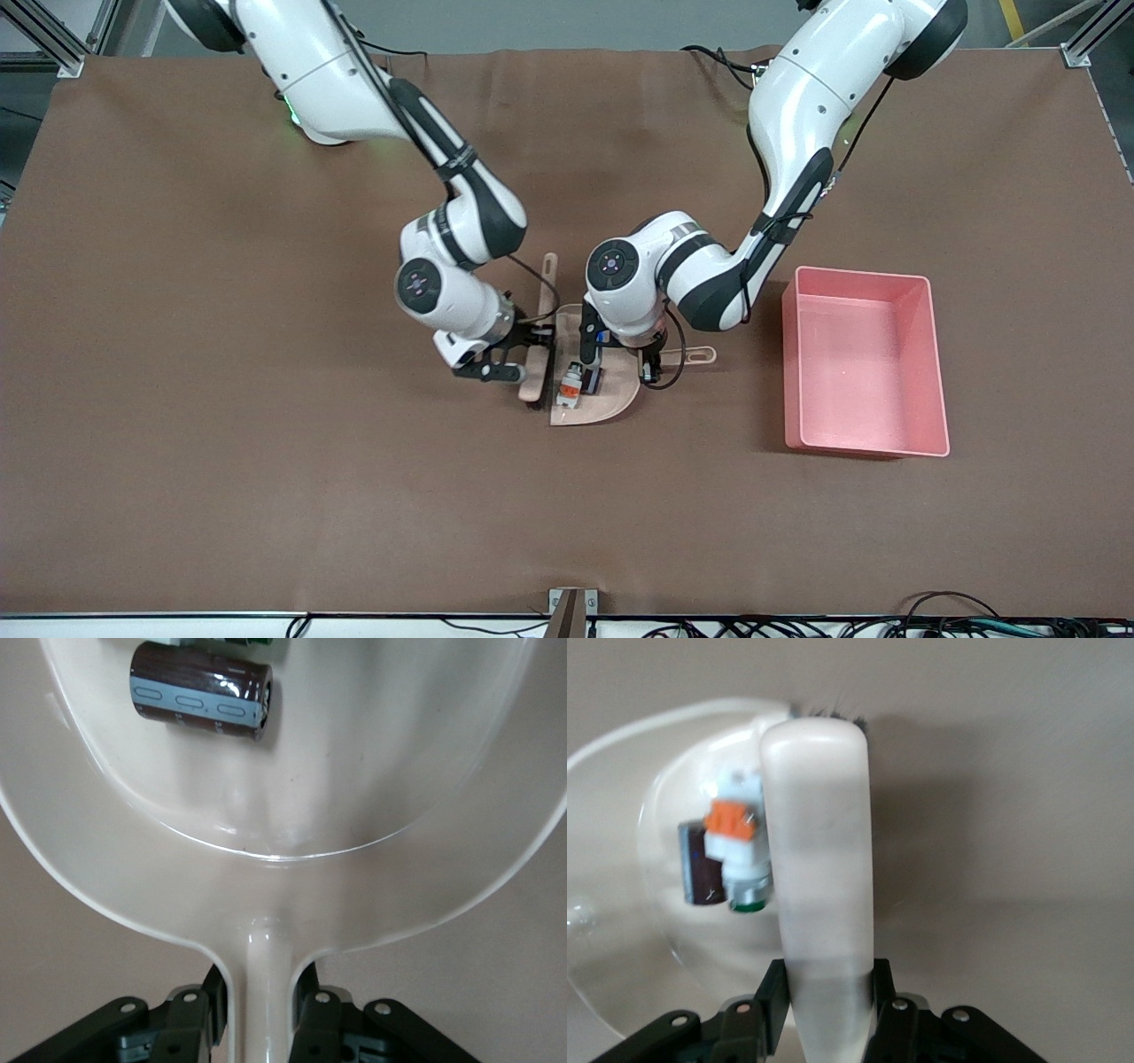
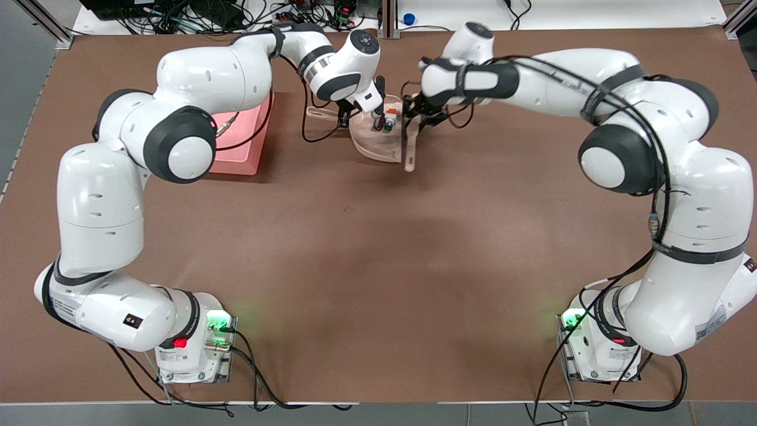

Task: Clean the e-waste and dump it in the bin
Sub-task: 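Sweep the switch and capacitor into the dustpan with the right gripper's brush, then lift the dustpan with the left gripper while the right gripper withdraws the brush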

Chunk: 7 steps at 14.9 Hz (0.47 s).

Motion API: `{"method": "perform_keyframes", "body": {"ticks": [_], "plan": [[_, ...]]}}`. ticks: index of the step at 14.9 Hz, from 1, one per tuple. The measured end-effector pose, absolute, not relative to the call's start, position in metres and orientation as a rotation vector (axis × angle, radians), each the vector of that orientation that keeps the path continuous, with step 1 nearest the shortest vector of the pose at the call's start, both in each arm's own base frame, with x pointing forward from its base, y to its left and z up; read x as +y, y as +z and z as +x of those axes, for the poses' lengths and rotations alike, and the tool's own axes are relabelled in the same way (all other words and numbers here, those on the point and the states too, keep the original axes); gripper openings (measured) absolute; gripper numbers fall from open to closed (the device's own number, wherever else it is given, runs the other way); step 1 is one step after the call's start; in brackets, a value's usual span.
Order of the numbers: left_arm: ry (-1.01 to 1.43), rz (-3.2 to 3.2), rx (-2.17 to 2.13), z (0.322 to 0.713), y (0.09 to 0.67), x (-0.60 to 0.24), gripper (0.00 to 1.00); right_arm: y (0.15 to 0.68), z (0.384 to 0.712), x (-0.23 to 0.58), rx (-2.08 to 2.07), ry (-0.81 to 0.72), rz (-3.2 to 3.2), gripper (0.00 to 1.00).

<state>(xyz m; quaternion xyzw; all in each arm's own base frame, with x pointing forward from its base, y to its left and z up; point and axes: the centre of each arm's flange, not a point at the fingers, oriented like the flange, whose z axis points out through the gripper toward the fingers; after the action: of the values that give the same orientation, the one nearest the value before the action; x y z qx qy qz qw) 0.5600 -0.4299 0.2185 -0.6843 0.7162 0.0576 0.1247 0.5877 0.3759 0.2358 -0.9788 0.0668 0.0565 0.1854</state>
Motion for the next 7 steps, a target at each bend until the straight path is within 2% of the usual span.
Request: {"method": "perform_keyframes", "body": {"ticks": [4, 7], "plan": [[0.144, -2.007, 2.084, 0.562, 0.219, -0.431, 0.33, 0.277, 0.626, 0.286, 0.121, 0.202, -2.778, 0.42], [0.067, -2.071, 2.075, 0.57, 0.219, -0.429, 0.33, 0.309, 0.638, 0.227, 0.051, 0.187, -2.92, 0.42]]}}
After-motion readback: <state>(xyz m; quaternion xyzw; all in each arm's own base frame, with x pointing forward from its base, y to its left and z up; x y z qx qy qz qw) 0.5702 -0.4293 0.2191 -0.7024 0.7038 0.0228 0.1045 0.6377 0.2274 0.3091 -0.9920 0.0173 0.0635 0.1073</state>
